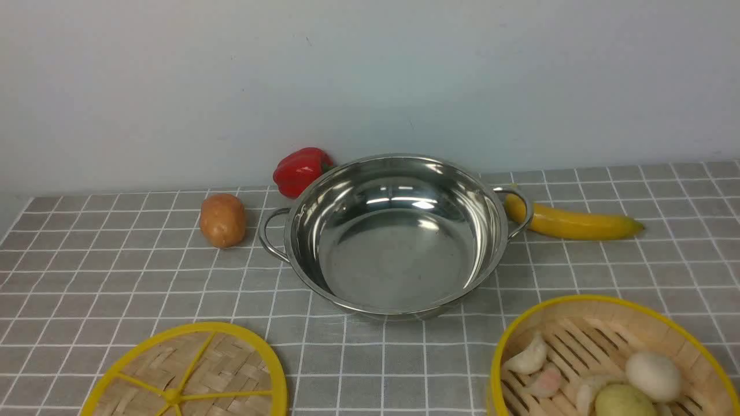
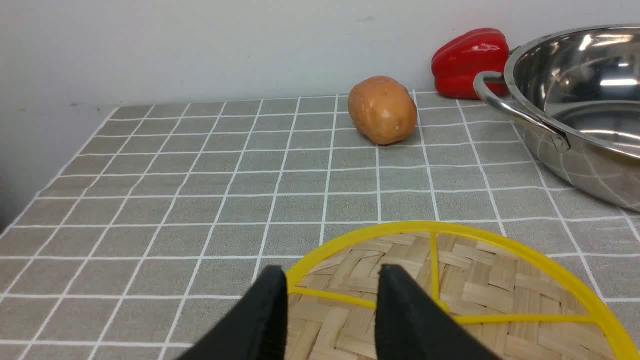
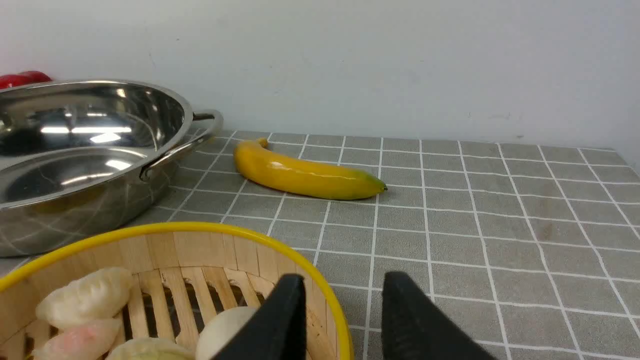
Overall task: Place the steamer in the pot on the grey tablecloth, and put the lid on the steamer.
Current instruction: 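Reach for and grasp the rim of the bamboo steamer holding the buns with the right gripper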
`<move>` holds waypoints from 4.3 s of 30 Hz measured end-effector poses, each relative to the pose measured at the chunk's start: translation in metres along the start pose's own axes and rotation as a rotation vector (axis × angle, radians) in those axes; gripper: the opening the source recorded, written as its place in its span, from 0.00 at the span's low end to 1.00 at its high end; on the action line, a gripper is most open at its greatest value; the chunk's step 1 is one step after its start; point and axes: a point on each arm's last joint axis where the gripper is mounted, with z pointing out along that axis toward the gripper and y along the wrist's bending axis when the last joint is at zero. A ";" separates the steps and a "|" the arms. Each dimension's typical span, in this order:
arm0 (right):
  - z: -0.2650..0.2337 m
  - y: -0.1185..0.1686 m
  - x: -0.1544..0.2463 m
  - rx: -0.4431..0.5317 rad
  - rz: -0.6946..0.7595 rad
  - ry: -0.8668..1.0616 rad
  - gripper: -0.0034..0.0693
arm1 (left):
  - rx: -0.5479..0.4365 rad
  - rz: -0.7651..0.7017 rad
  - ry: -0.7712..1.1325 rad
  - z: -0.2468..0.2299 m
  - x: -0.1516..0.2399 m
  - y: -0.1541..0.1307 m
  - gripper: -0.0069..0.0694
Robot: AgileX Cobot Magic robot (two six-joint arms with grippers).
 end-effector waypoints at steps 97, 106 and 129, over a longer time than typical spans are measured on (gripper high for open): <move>0.020 0.066 -0.160 -0.647 0.101 0.563 0.38 | 0.000 0.000 -0.001 0.000 0.000 0.000 0.41; 0.077 0.058 -0.169 -0.572 -0.059 0.750 0.38 | 0.000 0.000 -0.001 0.000 0.000 0.000 0.41; 0.161 0.172 -0.081 -0.321 -0.101 1.183 0.38 | 0.000 0.000 -0.001 0.000 0.000 0.000 0.41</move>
